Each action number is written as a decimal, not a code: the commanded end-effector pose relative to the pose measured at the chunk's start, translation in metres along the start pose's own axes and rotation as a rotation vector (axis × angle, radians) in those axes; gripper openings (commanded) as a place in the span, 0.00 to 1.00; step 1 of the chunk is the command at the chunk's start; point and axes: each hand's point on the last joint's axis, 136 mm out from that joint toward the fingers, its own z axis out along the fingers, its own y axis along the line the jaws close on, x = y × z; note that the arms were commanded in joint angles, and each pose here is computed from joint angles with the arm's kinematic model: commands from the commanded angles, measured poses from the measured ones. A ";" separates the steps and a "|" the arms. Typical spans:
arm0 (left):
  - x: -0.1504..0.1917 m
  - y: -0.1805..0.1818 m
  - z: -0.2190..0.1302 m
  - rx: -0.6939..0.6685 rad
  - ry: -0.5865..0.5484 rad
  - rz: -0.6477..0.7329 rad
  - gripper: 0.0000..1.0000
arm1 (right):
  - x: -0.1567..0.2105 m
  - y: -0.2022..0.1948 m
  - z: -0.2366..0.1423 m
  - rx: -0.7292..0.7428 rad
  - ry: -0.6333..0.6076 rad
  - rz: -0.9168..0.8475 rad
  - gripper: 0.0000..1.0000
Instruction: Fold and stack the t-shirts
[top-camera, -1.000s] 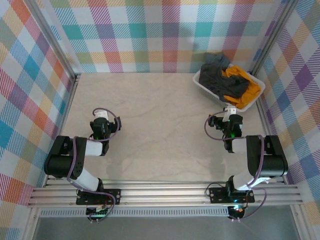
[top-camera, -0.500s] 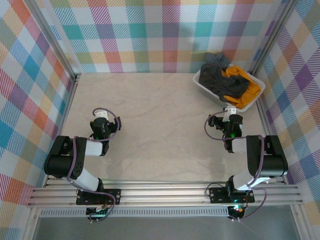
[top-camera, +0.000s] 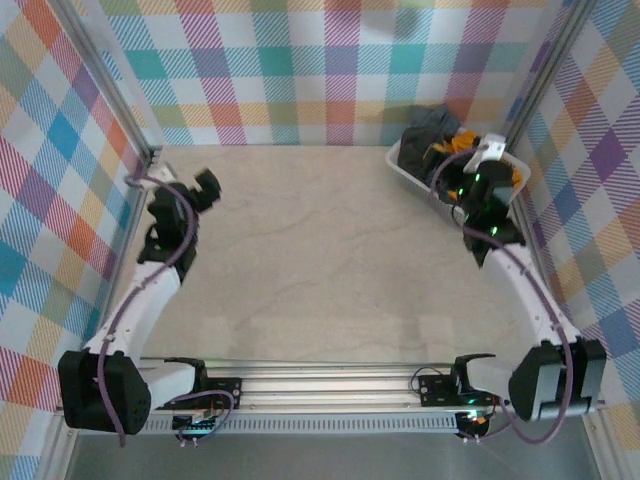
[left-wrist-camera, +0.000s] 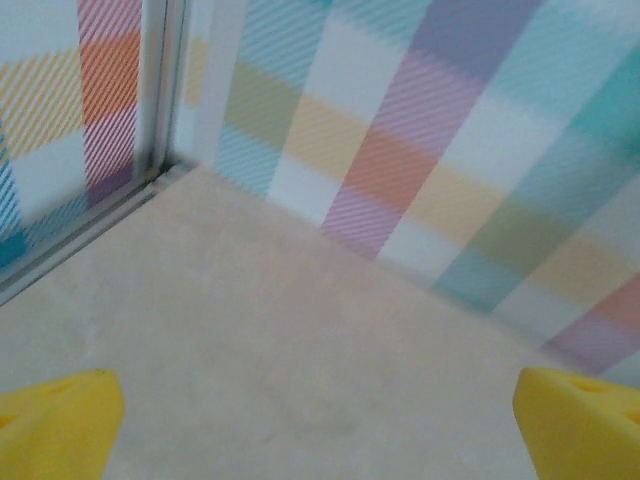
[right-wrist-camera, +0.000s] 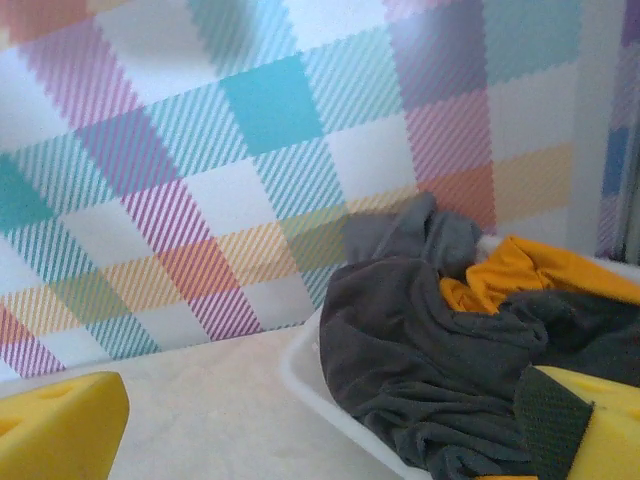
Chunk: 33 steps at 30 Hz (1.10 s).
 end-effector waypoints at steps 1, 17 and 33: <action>0.053 0.009 0.005 -0.029 0.367 -0.154 1.00 | 0.073 -0.028 0.035 0.169 0.422 0.158 0.93; 0.033 -0.204 -0.079 0.770 0.545 -0.149 0.90 | 0.109 -0.083 0.184 0.381 0.668 0.410 0.82; 0.023 -0.212 -0.127 0.822 0.463 0.018 0.83 | 0.112 -0.093 0.180 0.392 0.618 0.442 0.00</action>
